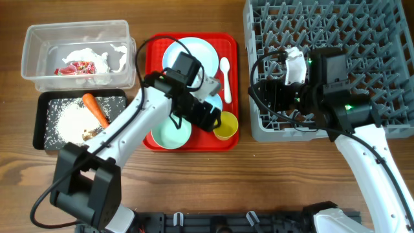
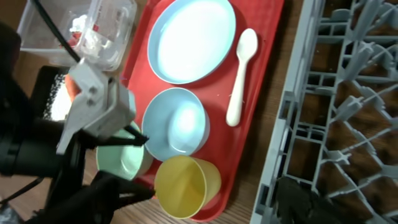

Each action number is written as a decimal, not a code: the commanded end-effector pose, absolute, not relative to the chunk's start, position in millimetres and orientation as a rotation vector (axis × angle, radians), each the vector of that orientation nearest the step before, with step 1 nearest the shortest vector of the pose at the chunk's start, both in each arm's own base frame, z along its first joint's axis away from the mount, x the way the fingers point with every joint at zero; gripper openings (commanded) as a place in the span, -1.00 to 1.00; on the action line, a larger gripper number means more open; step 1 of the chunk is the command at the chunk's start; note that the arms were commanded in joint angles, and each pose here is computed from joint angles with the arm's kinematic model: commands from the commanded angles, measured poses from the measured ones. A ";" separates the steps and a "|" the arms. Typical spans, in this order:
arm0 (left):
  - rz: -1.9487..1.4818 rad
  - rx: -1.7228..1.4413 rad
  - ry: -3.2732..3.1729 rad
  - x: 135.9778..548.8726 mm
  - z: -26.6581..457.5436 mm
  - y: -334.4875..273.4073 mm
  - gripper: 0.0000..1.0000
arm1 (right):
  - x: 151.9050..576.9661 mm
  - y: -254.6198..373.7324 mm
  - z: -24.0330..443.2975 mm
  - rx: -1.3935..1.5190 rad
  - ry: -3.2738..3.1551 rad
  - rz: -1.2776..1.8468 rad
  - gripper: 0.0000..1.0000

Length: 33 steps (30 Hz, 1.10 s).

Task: Sort waste into correct bins and load items into the dishwasher rack
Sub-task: 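Grasp the yellow cup on the red tray with the left gripper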

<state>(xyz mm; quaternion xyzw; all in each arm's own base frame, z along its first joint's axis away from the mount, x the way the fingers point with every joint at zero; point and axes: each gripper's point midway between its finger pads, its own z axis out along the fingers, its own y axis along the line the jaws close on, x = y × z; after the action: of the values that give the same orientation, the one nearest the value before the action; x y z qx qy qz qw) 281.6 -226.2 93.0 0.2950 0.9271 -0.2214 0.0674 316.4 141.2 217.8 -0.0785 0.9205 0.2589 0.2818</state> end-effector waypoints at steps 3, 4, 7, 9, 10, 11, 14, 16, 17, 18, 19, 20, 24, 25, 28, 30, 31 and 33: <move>-0.694 0.961 2.743 279.2 101.9 -234.3 0.56 | 321.4 135.8 224.7 -0.198 2.450 0.648 0.70; -0.693 0.939 2.758 279.3 100.8 -234.2 0.54 | 321.0 135.7 224.3 -0.205 2.451 0.645 0.70; -0.697 0.943 2.792 274.7 90.8 -240.8 0.48 | 321.0 135.5 224.2 -0.212 2.450 0.641 0.70; -0.686 0.973 2.805 271.4 81.8 -246.2 0.42 | 320.9 135.5 224.0 -0.212 2.451 0.641 0.70; -0.669 0.982 2.812 270.6 78.5 -246.9 0.39 | 320.5 135.4 223.7 -0.212 2.453 0.641 0.70; -0.648 0.973 2.821 271.6 75.7 -246.3 0.33 | 320.3 135.3 223.5 -0.212 2.454 0.641 0.71; -0.602 0.905 2.833 279.1 73.8 -244.5 -0.01 | 319.5 135.2 222.9 -0.211 2.458 0.641 0.75; -0.604 0.905 2.821 281.3 74.4 -245.8 -0.25 | 319.5 134.5 222.4 -0.209 2.461 0.636 0.75; -0.604 0.905 2.818 281.9 74.6 -246.2 -0.34 | 319.6 134.1 222.2 -0.208 2.461 0.632 0.76; -0.605 0.905 2.813 282.7 74.8 -246.7 -0.41 | 319.5 134.0 222.1 -0.207 2.462 0.632 0.79; -0.606 0.905 2.809 283.5 75.1 -247.3 -0.51 | 318.7 133.9 221.5 -0.207 2.466 0.633 0.80; -0.608 0.904 2.804 284.3 75.3 -247.8 -0.63 | 318.0 133.7 220.9 -0.207 2.471 0.632 0.80; -0.615 0.850 2.818 286.3 76.0 -249.0 -0.92 | 315.9 133.3 219.1 -0.204 2.483 0.632 0.81; -0.617 0.832 2.826 286.2 76.0 -249.0 -0.92 | 315.6 133.1 218.9 -0.204 2.484 0.631 0.81; -0.627 0.797 2.838 286.0 77.3 -249.6 -0.92 | 315.6 133.2 218.9 -0.199 2.485 0.633 0.81; -0.630 0.788 2.831 286.3 80.8 -249.8 -0.92 | 317.2 133.6 220.3 -0.201 2.476 0.634 0.81; -0.634 0.766 2.827 287.1 85.1 -250.0 -0.92 | 318.3 133.9 221.9 -0.202 2.467 0.635 0.81; -0.643 0.730 2.811 290.0 96.3 -249.0 -0.92 | 319.2 135.5 227.4 -0.185 2.448 0.655 0.82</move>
<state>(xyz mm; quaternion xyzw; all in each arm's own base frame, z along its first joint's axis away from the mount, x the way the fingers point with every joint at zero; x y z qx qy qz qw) 281.2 -246.9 73.2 0.2672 0.9397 -0.2057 0.0569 312.6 136.1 211.6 -0.0731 0.9283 0.2443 0.2707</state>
